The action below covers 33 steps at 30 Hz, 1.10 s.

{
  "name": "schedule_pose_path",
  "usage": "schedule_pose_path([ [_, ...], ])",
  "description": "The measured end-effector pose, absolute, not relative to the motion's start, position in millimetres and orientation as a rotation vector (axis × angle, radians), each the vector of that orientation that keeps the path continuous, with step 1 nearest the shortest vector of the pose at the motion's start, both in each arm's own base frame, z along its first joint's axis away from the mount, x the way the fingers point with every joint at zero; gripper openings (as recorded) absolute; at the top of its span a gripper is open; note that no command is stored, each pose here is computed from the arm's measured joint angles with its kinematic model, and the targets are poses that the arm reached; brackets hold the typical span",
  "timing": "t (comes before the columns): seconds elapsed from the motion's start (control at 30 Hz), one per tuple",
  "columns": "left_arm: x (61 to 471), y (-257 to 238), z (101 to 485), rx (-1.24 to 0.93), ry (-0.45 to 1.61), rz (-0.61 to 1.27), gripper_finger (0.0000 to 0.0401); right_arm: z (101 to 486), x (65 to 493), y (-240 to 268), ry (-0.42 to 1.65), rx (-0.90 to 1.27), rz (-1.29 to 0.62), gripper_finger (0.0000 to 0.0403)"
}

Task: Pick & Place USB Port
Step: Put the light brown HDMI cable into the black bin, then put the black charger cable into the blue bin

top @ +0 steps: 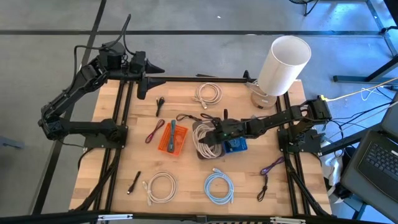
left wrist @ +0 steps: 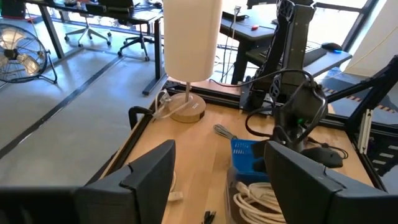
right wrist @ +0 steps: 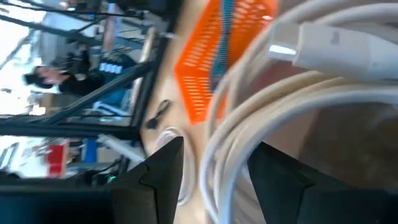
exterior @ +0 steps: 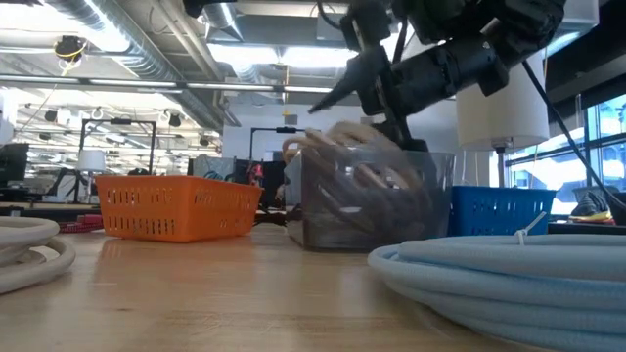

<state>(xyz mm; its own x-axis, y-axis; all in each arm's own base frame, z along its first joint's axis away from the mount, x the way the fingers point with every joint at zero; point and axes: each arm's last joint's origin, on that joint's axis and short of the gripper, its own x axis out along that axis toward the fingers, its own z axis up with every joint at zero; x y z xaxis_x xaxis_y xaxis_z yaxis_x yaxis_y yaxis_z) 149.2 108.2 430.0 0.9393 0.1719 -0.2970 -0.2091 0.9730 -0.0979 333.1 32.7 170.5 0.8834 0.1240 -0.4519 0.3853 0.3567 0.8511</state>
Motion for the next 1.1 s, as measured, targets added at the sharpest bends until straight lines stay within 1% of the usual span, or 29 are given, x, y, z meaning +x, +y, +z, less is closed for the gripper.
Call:
schedule_pose_path([
  [0.27, 149.2, 108.2, 429.9, -0.129, 0.292, 0.195, 0.0239, 170.2, 328.1, 29.7, 0.488, 1.158, -0.285, 0.0176],
  [0.4, 149.2, 108.2, 429.9, -0.129, 0.292, 0.195, 0.0239, 186.1, 323.5, 28.4, 0.578, 1.081, -0.368, 0.0176],
  [0.5, 149.1, 108.1, 429.7, -0.131, 0.294, 0.195, 0.0239, 214.5, 322.8, 27.4, 0.642, 0.970, -0.409, 0.0176],
  [0.67, 146.6, 106.0, 424.5, -0.166, 0.346, 0.193, 0.0239, 287.4, 318.1, 31.1, 0.634, 0.704, -0.505, 0.0176],
  [0.77, 142.8, 102.9, 418.7, -0.207, 0.407, 0.192, 0.0239, 328.9, 305.6, 36.9, 0.641, 0.531, -0.630, 0.0176],
  [0.87, 138.4, 99.5, 412.9, -0.249, 0.471, 0.198, 0.0239, 359.6, 283.8, 39.7, 0.676, 0.410, -0.787, 0.0176],
  [0.93, 135.4, 97.9, 410.3, -0.263, 0.506, 0.224, 0.0239, 373.4, 268.8, 38.9, 0.702, 0.393, -0.875, 0.0176],
  [1.03, 131.5, 96.7, 406.3, -0.299, 0.558, 0.286, 0.0239, 389.2, 244.9, 34.4, 0.779, 0.435, -0.992, 0.0176],
  [1.1, 129.6, 97.1, 403.6, -0.347, 0.589, 0.353, 0.0239, 394.0, 239.8, 33.8, 0.772, 0.498, -1.012, 0.0176],
])
